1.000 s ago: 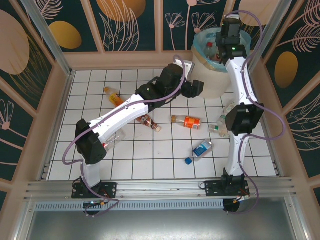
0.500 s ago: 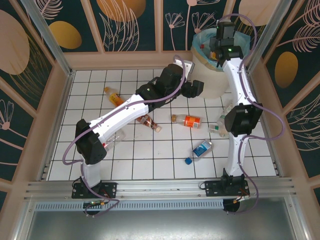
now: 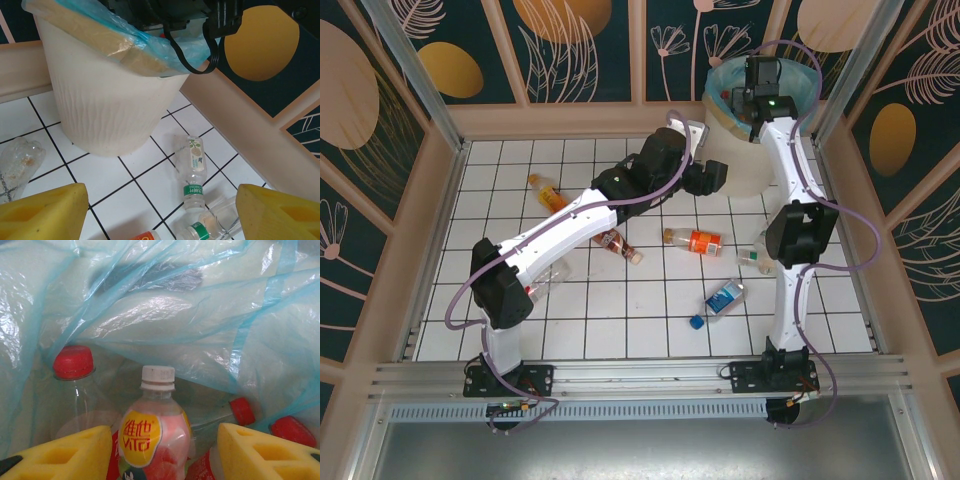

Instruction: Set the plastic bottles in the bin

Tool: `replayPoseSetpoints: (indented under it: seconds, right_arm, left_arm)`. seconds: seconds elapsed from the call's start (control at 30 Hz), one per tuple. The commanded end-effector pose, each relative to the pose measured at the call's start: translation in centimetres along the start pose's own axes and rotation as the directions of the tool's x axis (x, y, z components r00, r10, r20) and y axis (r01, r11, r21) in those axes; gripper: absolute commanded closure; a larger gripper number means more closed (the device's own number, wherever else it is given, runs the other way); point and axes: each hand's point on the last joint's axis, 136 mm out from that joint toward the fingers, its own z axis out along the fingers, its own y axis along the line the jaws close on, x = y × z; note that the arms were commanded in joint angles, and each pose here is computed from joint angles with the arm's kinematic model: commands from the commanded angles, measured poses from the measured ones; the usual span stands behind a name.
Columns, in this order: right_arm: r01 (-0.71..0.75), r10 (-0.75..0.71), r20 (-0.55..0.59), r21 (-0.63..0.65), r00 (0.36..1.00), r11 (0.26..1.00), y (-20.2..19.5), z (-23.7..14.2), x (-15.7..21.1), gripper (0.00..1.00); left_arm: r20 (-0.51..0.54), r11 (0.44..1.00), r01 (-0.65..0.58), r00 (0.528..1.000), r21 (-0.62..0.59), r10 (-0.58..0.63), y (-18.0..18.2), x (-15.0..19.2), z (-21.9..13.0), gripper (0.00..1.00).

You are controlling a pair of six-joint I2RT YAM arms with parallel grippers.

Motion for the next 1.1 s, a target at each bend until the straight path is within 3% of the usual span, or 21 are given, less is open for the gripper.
replayPoseSetpoints:
  seconds: [0.0,0.13,0.3,0.5,0.63,0.8,0.93,1.0,1.07]
  right_arm:
    - [-0.071,0.075,0.119,-0.041,0.990,0.997,-1.0,-5.8,-5.0,0.41]
    - [-0.130,0.144,0.200,-0.083,0.969,0.988,-1.8,-10.9,-7.9,0.39]
    - [-0.158,0.190,0.265,-0.135,0.945,0.978,-1.6,-16.7,-9.0,0.38]
    - [-0.006,0.114,0.323,-0.318,0.939,0.948,5.0,-22.7,-6.6,0.39]
    - [0.245,-0.010,0.410,-0.524,0.912,0.816,13.1,-27.5,-2.1,0.39]
    - [0.479,-0.190,0.473,-0.620,0.860,0.621,21.1,-30.1,5.7,0.39]
    - [0.703,-0.422,0.563,-0.584,0.711,0.405,26.6,-29.6,14.3,0.40]
    - [0.782,-0.499,0.606,-0.530,0.620,0.328,28.1,-28.4,17.5,0.40]
    - [0.812,-0.540,0.613,-0.503,0.577,0.296,29.1,-26.9,19.5,0.41]
  left_arm:
    - [0.041,1.000,0.006,0.999,0.011,-0.006,-0.6,-1.8,-1.2,0.22]
    - [0.069,1.000,0.007,0.998,-0.008,-0.006,-0.4,-2.8,-3.0,0.22]
    - [0.114,0.999,0.013,0.993,-0.046,-0.008,0.4,-3.5,-6.2,0.22]
    - [0.155,0.992,0.040,0.988,-0.119,-0.021,2.6,-2.4,-12.0,0.22]
    - [0.149,0.977,0.074,0.988,-0.200,-0.045,5.3,0.3,-15.7,0.21]
    - [0.128,0.943,0.135,0.987,-0.303,-0.100,9.0,5.2,-19.9,0.20]
    - [0.108,0.910,0.196,0.980,-0.366,-0.167,11.6,9.5,-22.9,0.19]
    - [0.110,0.893,0.233,0.972,-0.384,-0.207,12.5,11.2,-24.2,0.20]
    - [0.096,0.876,0.259,0.966,-0.406,-0.242,13.6,13.6,-25.1,0.20]
